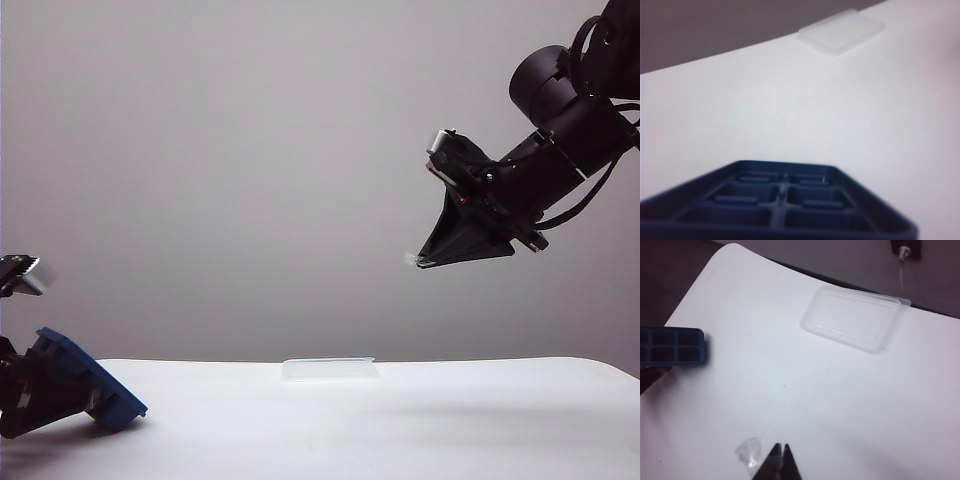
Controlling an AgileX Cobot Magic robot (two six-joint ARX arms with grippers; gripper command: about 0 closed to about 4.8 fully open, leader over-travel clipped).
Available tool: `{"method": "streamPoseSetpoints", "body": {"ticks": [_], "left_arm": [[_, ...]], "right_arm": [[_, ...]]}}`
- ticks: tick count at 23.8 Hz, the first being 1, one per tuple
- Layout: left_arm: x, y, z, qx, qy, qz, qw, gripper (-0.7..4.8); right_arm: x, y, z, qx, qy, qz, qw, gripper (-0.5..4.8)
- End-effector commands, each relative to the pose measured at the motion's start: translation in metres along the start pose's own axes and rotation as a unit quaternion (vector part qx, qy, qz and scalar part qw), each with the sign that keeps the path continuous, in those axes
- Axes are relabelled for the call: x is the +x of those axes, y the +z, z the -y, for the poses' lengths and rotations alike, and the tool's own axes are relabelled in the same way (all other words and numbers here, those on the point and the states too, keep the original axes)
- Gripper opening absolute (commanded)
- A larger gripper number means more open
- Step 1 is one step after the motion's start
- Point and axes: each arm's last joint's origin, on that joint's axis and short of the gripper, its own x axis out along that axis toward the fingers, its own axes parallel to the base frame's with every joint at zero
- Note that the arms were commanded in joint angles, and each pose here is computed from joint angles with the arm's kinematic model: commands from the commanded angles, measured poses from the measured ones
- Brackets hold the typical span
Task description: Pick up the ice cube tray, remove its lid, and then place both the tray and the lid back on the table.
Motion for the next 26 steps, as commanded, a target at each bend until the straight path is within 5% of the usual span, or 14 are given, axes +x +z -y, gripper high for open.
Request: {"method": "streamPoseSetpoints", "body": {"ticks": [1, 2, 3, 11, 17, 20, 26], "left_arm": [[0.0, 0.005, 0.001, -0.005, -0.027, 0.021, 0.999, 3.82], [0.0, 0.005, 0.002, -0.006, -0.039, 0.024, 0.999, 4.66], [0.0, 0.005, 0.002, -0.01, -0.044, 0.025, 0.999, 4.79], [-0.003, 0.009, 0.003, -0.074, -0.036, 0.028, 0.996, 4.79], [-0.009, 0.026, -0.003, 0.001, 0.07, 0.04, 0.997, 4.79], [-0.013, 0.039, -0.004, 0.018, 0.079, 0.06, 0.995, 4.79], [-0.057, 0.093, 0.019, 0.086, 0.131, 0.103, 0.982, 4.79]], "right_arm": [[0.0, 0.001, -0.001, -0.007, 0.002, 0.004, 1.0, -0.05], [0.0, 0.001, -0.001, -0.007, 0.002, 0.004, 1.0, -0.05], [0.0, 0.001, -0.001, -0.007, 0.002, 0.004, 1.0, -0.06], [0.0, 0.0, -0.001, -0.004, 0.008, 0.0, 1.0, -0.05], [-0.001, -0.002, -0.002, 0.0, 0.019, -0.007, 1.0, -0.06], [-0.001, -0.002, -0.003, 0.003, 0.043, -0.012, 0.999, -0.06], [-0.015, -0.003, -0.011, 0.023, 0.01, -0.039, 0.999, -0.06]]}}
